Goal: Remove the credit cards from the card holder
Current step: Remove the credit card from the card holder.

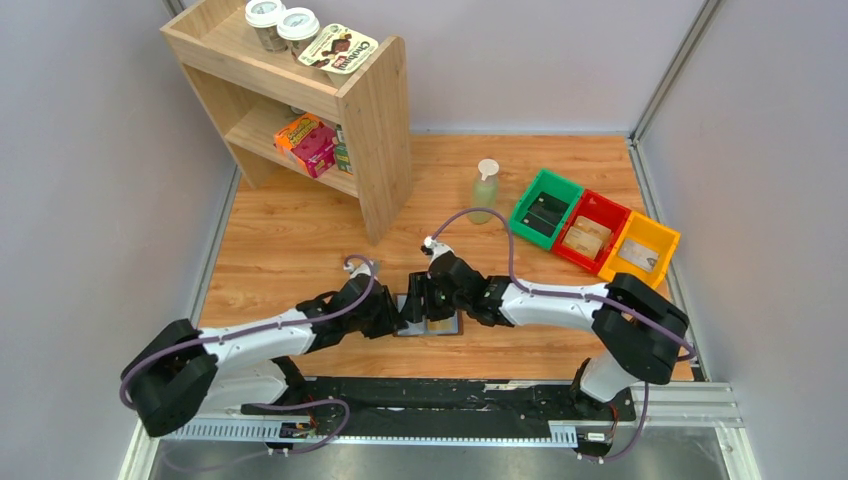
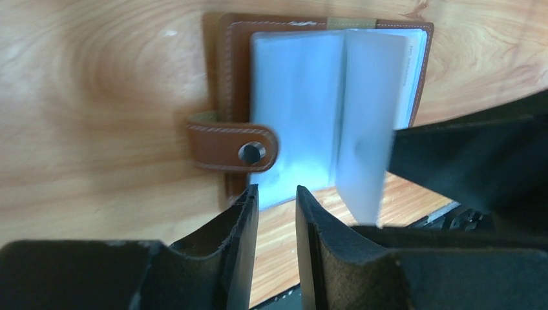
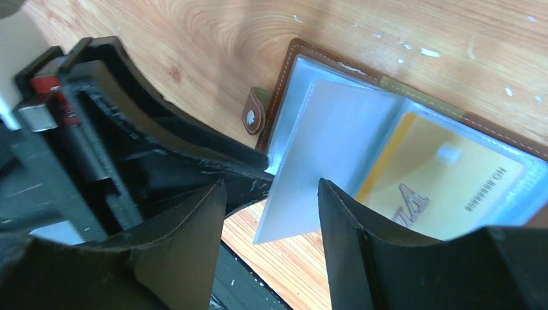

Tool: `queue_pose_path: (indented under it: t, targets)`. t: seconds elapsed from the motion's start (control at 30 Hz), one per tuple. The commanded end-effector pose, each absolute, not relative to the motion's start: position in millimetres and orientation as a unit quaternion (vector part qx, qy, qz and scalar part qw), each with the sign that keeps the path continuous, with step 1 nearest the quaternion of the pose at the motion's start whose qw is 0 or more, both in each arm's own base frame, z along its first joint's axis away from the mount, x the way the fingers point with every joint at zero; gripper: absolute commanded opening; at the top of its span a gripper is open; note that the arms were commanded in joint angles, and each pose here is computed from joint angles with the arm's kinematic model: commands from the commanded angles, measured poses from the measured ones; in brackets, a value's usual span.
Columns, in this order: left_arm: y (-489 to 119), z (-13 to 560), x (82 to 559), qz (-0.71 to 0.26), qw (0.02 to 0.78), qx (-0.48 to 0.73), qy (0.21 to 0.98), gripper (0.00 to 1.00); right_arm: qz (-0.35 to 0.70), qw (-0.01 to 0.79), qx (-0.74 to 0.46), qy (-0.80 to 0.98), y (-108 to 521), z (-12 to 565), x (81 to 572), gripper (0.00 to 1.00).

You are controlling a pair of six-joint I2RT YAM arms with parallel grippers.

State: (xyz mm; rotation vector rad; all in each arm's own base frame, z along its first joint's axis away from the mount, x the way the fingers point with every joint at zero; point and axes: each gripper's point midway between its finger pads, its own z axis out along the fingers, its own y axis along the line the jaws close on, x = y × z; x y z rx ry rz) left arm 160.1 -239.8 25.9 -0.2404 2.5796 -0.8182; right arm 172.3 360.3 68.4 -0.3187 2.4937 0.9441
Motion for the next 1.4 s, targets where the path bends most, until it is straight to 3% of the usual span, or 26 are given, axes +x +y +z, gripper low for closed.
queue_pose_path:
  t: [0.0, 0.43, 1.13, 1.37]
  targets:
    - [-212.1, 34.4, 153.9, -0.268, 0.234, -0.111, 0.928, 0.37, 0.384, 0.233, -0.139, 0.883, 388.8, 83.5, 176.7, 0.58]
    - [-185.3, 59.3, 144.7, -0.294, 0.273, -0.154, 0.903, 0.38, 0.348, 0.187, -0.126, 0.910, 390.2, 41.1, 174.5, 0.57]
    - [-219.0, 131.7, 162.5, -0.351, 0.301, -0.103, 0.881, 0.39, 0.316, 0.294, -0.132, 0.892, 363.5, 121.6, 200.4, 0.57]
    - [-248.1, 137.5, 171.4, -0.368, 0.282, -0.074, 0.883, 0.39, 0.259, 0.306, -0.088, 0.912, 313.3, 108.2, 214.5, 0.45]
